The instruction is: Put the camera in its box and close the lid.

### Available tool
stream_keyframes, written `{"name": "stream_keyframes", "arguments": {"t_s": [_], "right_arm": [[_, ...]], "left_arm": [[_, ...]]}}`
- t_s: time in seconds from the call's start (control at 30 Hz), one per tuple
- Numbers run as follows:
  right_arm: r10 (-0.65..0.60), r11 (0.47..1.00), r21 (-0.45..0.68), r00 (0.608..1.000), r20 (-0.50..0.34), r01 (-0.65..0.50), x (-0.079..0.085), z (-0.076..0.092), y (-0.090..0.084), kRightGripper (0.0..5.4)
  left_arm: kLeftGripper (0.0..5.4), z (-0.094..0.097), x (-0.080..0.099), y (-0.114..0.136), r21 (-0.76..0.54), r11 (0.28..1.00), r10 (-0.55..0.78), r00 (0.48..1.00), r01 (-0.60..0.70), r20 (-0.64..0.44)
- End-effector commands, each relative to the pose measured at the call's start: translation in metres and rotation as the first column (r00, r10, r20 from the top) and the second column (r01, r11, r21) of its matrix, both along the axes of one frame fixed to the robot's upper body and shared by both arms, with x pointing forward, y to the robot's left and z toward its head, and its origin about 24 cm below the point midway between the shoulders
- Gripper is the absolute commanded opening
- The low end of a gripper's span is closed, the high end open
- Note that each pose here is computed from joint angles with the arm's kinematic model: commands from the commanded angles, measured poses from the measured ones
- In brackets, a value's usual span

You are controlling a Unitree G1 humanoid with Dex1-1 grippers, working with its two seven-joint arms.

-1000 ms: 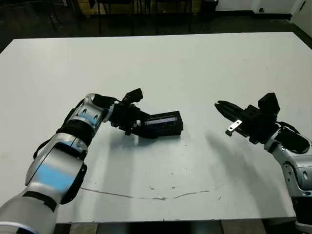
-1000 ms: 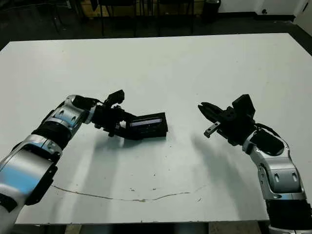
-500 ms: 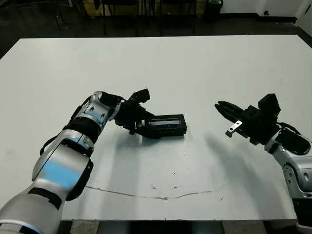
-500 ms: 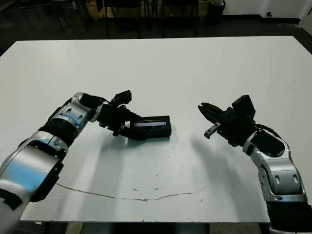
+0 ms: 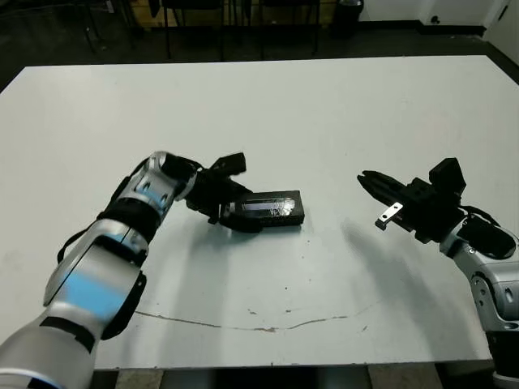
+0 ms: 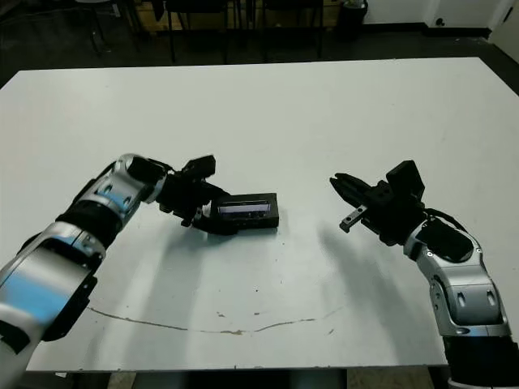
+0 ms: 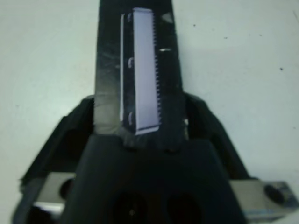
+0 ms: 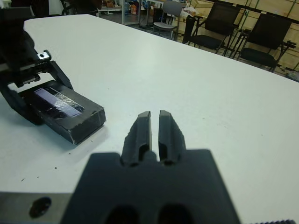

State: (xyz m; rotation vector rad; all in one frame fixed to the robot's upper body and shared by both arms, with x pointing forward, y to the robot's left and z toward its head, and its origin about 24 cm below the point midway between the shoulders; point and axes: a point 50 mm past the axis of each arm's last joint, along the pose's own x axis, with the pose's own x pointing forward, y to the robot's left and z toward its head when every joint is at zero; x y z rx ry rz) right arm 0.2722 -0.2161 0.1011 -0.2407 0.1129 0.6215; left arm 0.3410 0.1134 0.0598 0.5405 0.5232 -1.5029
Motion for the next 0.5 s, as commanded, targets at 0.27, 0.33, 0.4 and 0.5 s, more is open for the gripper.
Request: {"name": "stream_keyframes", "arguments": {"t_s": [0.27,0.33,0.4,0.5], "right_arm": [[0.018,1.000,-0.013,1.000,0.005,-0.018,0.000,-0.003,0.001,0.00],[0.021,1.000,-0.013,1.000,0.006,-0.021,0.001,-0.003,0.001,0.00],[0.014,1.000,-0.015,1.000,-0.002,-0.014,0.001,-0.002,0.001,0.00],[0.007,1.000,-0.002,1.000,-0.012,-0.007,0.000,-0.002,0.001,0.00]], "left_arm": [[5.38,-0.050,-0.029,0.035,0.139,0.989,0.067,0.990,-0.050,-0.123],[5.38,-0.049,-0.029,0.039,0.137,0.989,0.069,0.991,-0.053,-0.116],[5.38,-0.048,-0.030,0.046,0.135,0.990,0.055,0.996,-0.045,-0.074],[5.38,-0.049,-0.034,0.060,0.127,0.990,0.069,0.997,-0.064,-0.036]]}}
